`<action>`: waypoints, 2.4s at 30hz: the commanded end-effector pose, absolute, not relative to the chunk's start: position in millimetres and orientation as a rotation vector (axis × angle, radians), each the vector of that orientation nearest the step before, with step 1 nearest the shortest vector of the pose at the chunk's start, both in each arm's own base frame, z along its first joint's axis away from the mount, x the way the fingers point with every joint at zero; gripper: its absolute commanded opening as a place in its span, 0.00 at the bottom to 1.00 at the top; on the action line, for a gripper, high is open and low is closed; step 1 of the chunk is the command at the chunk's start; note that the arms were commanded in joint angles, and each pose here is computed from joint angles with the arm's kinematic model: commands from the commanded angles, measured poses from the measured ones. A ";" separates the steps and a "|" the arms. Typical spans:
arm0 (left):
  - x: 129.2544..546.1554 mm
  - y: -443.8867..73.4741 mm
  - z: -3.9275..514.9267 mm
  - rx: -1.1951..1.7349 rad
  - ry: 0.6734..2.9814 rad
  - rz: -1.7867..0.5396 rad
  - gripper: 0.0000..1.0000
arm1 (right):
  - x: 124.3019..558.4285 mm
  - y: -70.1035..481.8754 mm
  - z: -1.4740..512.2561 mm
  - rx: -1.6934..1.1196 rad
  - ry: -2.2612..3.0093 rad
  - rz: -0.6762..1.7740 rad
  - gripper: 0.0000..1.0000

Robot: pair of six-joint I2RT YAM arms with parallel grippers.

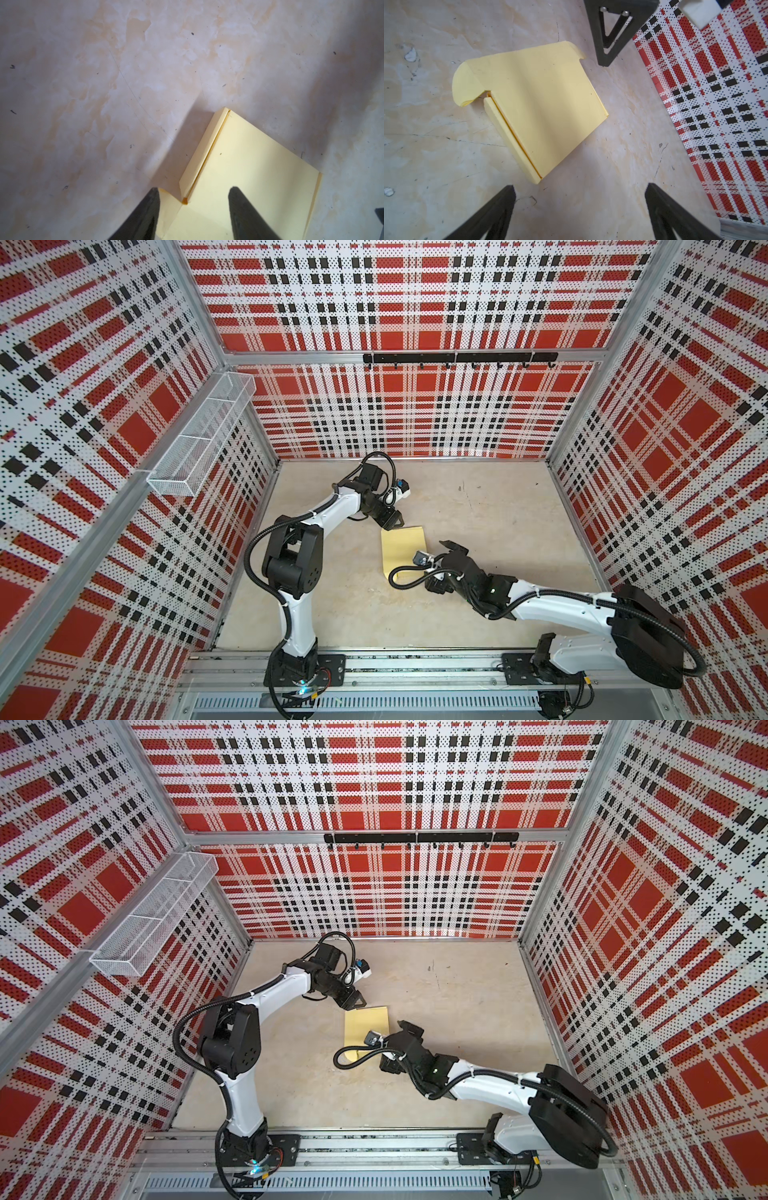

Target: Fold the paper box

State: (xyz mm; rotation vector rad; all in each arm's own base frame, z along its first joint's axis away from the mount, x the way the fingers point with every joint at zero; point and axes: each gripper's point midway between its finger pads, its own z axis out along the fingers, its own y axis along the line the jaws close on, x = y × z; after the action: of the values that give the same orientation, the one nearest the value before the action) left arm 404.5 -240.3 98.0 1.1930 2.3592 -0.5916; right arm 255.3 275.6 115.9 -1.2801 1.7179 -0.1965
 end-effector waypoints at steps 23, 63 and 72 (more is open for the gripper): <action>384.6 -251.1 49.7 1.309 2.521 -0.653 0.25 | 248.0 326.8 60.9 -1.530 1.422 -0.405 1.00; 392.9 -247.1 25.4 1.362 2.603 -0.729 0.09 | 302.6 266.2 51.5 -1.733 1.221 -0.441 1.00; 393.0 -248.5 27.1 1.360 2.602 -0.742 0.09 | 317.5 272.0 56.5 -1.697 1.163 -0.514 0.96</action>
State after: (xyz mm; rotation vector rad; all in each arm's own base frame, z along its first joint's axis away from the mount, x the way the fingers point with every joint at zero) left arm 401.0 -257.5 54.9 1.3285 2.5154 -0.7689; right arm 312.0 269.4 56.3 -1.6848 1.1979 -0.4820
